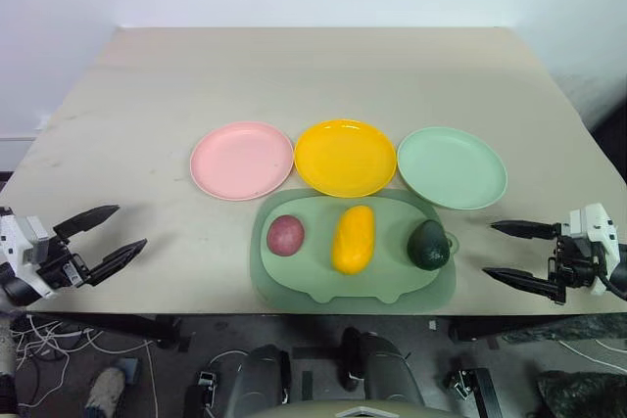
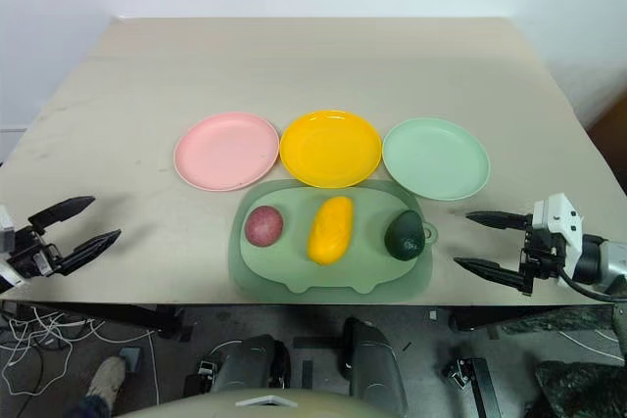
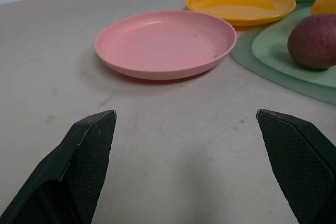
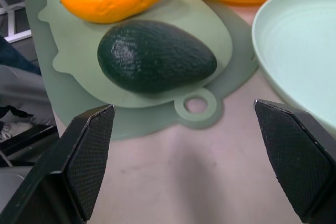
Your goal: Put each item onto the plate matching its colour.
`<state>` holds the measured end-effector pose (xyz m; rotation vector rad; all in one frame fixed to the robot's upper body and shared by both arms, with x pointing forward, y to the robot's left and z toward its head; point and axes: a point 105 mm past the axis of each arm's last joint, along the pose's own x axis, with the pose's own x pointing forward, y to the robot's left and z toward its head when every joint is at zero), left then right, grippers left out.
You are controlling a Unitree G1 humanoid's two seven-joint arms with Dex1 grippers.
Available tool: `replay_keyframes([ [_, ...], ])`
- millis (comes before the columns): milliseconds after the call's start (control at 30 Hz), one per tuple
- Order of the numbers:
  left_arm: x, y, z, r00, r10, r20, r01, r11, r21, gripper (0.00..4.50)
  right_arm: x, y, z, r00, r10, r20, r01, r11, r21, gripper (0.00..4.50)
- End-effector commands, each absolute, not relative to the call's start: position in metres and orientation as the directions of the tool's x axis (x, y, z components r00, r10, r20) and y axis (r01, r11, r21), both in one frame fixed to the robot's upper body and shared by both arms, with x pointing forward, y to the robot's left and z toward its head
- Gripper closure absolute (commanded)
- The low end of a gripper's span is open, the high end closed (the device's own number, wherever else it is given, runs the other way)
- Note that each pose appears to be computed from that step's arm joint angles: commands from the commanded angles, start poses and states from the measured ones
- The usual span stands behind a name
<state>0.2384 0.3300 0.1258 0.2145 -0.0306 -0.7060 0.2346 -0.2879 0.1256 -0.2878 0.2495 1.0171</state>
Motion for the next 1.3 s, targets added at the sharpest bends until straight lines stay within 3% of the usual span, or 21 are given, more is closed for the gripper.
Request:
replay_keyframes([
  [33,0.246,0.331,0.135,0.758,-0.652,-0.022,0.637,0.731,0.244,0.01,0.234,-0.288,0.138,0.536,0.788,-0.303,-0.844,0.500,-0.195,0.00],
  [333,0.263,0.329,0.149,0.732,-0.682,-0.004,0.657,0.704,0.270,0.01,0.222,-0.285,0.142,0.551,0.783,-0.289,-0.834,0.512,-0.205,0.00],
  [600,0.252,0.322,0.140,0.691,-0.722,-0.030,0.703,0.662,0.260,0.01,0.220,-0.279,0.153,0.538,0.791,-0.290,-0.842,0.494,-0.216,0.00],
  [967,0.238,0.302,0.130,0.621,-0.783,-0.034,0.766,0.596,0.241,0.01,0.209,-0.236,0.168,0.506,0.832,-0.228,-0.861,0.470,-0.196,0.00],
  [1300,0.245,0.286,0.128,0.575,-0.818,-0.010,0.795,0.556,0.243,0.01,0.225,-0.207,0.162,0.598,0.752,-0.277,-0.795,0.600,-0.087,0.00],
])
